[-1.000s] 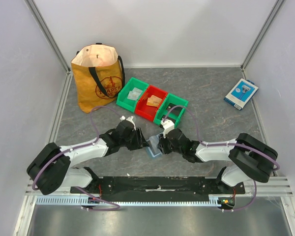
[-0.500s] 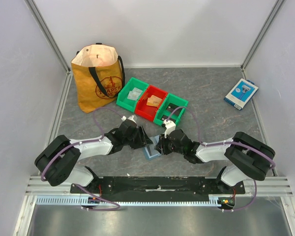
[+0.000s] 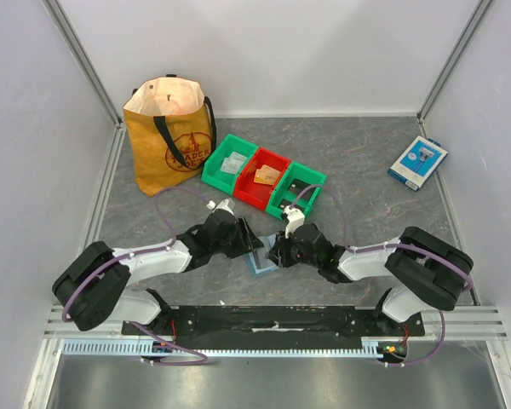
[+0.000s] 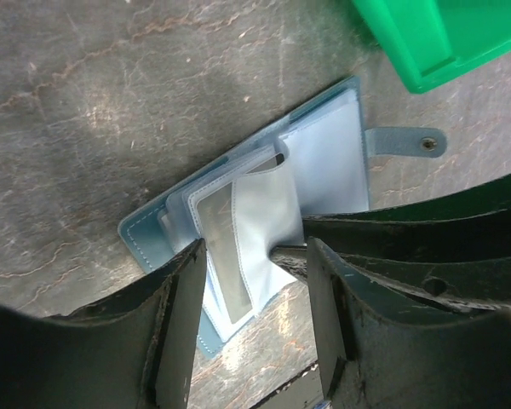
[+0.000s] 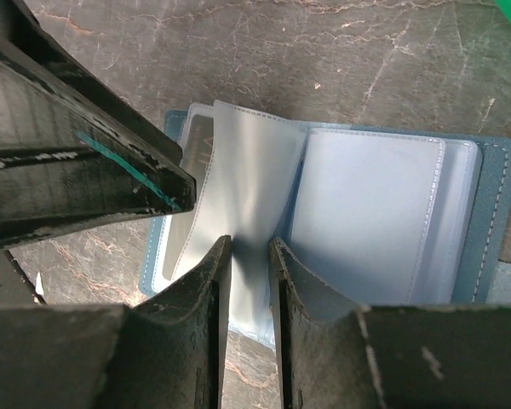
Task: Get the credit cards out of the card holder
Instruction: Remove the credit card from the card holder.
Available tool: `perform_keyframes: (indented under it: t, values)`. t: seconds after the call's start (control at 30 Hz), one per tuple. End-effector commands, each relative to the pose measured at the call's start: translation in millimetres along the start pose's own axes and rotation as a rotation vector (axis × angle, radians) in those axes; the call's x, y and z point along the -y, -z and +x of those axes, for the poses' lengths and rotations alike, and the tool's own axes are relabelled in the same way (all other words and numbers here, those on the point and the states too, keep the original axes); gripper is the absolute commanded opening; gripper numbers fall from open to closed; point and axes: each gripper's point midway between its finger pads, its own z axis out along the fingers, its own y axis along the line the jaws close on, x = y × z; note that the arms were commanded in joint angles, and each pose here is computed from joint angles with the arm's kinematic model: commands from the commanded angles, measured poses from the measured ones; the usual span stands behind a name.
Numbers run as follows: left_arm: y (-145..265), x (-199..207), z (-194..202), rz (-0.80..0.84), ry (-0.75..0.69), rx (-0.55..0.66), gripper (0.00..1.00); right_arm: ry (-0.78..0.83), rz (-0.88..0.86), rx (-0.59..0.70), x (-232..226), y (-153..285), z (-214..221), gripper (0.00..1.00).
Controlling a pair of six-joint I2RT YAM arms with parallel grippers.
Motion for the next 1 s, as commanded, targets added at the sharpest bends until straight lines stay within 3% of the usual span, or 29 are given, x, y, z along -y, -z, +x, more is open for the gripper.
perform_keyframes:
  t: [0.0,0.27,0.43,0.7,0.87,0.97]
  values:
    - [6,30,-24,0.094,-0.039,0.110,0.59,-0.011,-0.006,-0.081,2,2,25,0.30]
    - [-3,36,-32,0.092,-0.102,0.115,0.65,-0.013,-0.007,-0.082,3,3,26,0.29]
    - [14,18,-38,-0.029,-0.073,0.146,0.65,-0.015,-0.002,-0.077,4,4,25,0.28]
    - [25,42,-15,0.157,-0.027,0.069,0.60,-0.019,-0.004,-0.079,4,2,26,0.28]
    - [14,33,-3,0.152,0.017,0.022,0.59,-0.021,-0.008,-0.081,3,2,26,0.27]
    - [9,28,-10,0.131,0.002,0.070,0.59,-0.022,-0.008,-0.081,3,3,27,0.27]
